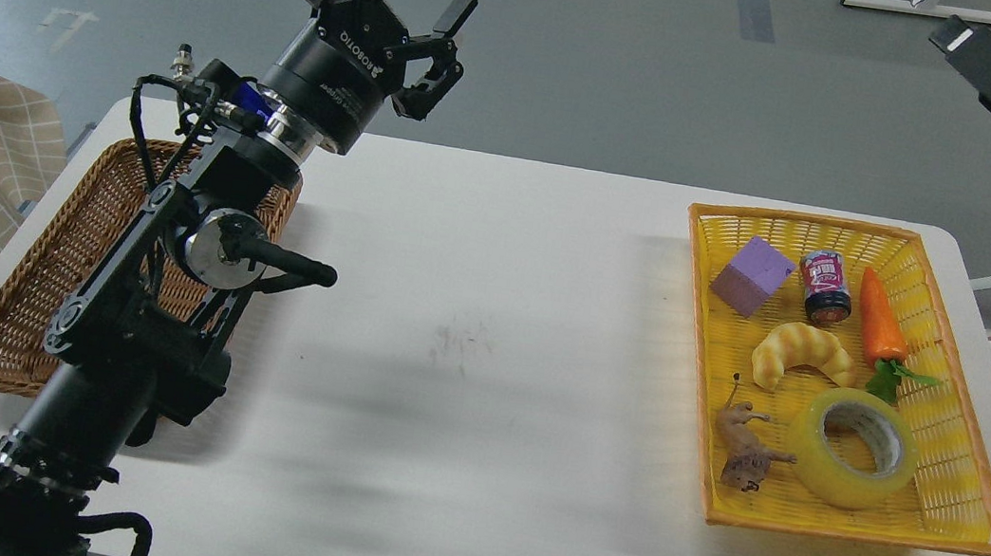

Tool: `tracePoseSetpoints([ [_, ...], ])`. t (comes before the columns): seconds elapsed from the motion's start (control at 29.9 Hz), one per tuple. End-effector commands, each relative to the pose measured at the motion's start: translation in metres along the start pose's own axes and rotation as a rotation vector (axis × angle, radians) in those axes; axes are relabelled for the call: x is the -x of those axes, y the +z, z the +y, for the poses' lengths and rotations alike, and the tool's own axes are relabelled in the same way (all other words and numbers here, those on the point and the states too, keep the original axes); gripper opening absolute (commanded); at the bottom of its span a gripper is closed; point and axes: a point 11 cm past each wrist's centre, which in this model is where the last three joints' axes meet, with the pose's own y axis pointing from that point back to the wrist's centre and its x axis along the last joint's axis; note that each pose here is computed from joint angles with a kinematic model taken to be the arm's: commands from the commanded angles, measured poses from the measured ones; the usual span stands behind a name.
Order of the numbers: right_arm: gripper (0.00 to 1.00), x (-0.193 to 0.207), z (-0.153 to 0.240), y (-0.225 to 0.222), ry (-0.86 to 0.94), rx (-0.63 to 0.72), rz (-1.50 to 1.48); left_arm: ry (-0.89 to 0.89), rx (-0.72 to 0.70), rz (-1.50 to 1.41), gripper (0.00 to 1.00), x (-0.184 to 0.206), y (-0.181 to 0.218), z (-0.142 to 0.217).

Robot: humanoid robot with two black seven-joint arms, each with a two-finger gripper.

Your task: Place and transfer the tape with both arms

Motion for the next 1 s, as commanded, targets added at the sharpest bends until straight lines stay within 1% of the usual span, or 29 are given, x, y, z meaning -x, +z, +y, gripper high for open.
tracePoseSetpoints([
  [0.0, 0.99, 0.002, 0.001, 0.001, -0.01, 0.012, 0.003, 0.005, -0.003, 0.001, 0.98, -0.001, -0.001, 0.002],
  [0.2, 0.98, 0.001, 0.004, -0.002, -0.053, -0.031, 0.058, 0.005, -0.004, -0.002, 0.98, -0.002, -0.001, 0.002],
  [0.3, 0.98, -0.007, 0.008, 0.001, -0.058, -0.028, 0.119, 0.007, -0.003, -0.007, 0.98, -0.004, 0.001, 0.003],
  [0.4, 0.98, -0.025, 0.015, 0.001, -0.046, -0.053, 0.175, 0.007, -0.004, -0.008, 0.98, -0.004, 0.001, 0.003],
  [0.47, 0.98, -0.04, 0.021, -0.012, -0.034, -0.154, 0.208, 0.007, -0.004, -0.008, 0.98, -0.004, 0.001, 0.003],
  [0.57, 0.98, -0.047, 0.028, -0.01, -0.051, -0.246, 0.222, 0.008, -0.004, -0.01, 0.98, -0.004, 0.001, 0.003],
  [0.63, 0.98, -0.054, 0.035, -0.004, -0.056, -0.236, 0.253, 0.009, -0.005, -0.011, 0.98, -0.004, 0.001, 0.003],
  [0.7, 0.98, -0.061, 0.04, 0.006, -0.07, -0.193, 0.293, 0.007, -0.005, -0.011, 0.98, -0.004, 0.001, 0.003],
  [0.8, 0.98, -0.036, 0.033, 0.027, -0.165, -0.123, 0.345, 0.008, -0.004, -0.008, 0.98, -0.004, 0.001, 0.003],
  [0.97, 0.98, -0.019, 0.026, 0.057, -0.231, -0.008, 0.475, 0.006, -0.006, -0.007, 0.98, -0.003, 0.0, 0.002],
])
